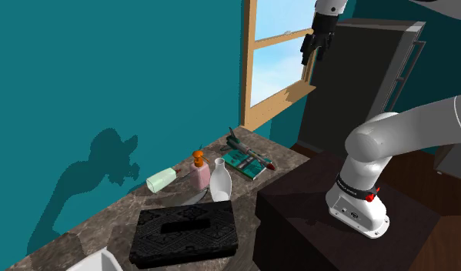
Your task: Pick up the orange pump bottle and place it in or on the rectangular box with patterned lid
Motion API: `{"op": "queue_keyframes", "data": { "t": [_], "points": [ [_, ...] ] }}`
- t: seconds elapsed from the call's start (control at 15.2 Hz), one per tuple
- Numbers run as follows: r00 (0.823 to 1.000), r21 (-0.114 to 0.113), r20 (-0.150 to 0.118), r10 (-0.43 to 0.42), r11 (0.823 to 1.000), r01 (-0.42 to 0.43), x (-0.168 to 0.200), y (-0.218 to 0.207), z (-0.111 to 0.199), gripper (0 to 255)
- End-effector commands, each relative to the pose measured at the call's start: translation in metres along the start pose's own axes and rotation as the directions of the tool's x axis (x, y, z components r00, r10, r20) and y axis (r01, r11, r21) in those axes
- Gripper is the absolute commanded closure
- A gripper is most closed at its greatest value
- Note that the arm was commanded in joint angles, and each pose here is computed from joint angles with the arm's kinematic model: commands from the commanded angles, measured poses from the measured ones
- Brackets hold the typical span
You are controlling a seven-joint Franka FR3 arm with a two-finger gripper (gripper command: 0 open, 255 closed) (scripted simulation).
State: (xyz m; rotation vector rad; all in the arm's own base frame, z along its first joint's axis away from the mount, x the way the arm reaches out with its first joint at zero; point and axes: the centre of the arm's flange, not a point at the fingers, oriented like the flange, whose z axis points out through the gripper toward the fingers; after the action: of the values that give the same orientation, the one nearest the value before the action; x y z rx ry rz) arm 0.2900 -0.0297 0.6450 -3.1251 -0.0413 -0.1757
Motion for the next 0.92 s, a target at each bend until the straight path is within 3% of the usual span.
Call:
{"op": "queue_keyframes", "data": {
  "t": [0.0,0.86],
  "points": [
    [1.0,0.0,0.0,0.0,1.0,0.0,0.0,0.0,0.0,0],
    [0.998,0.001,0.005,-0.055,0.998,0.055,0.055,-0.102,0.126,0]
  ]
}}
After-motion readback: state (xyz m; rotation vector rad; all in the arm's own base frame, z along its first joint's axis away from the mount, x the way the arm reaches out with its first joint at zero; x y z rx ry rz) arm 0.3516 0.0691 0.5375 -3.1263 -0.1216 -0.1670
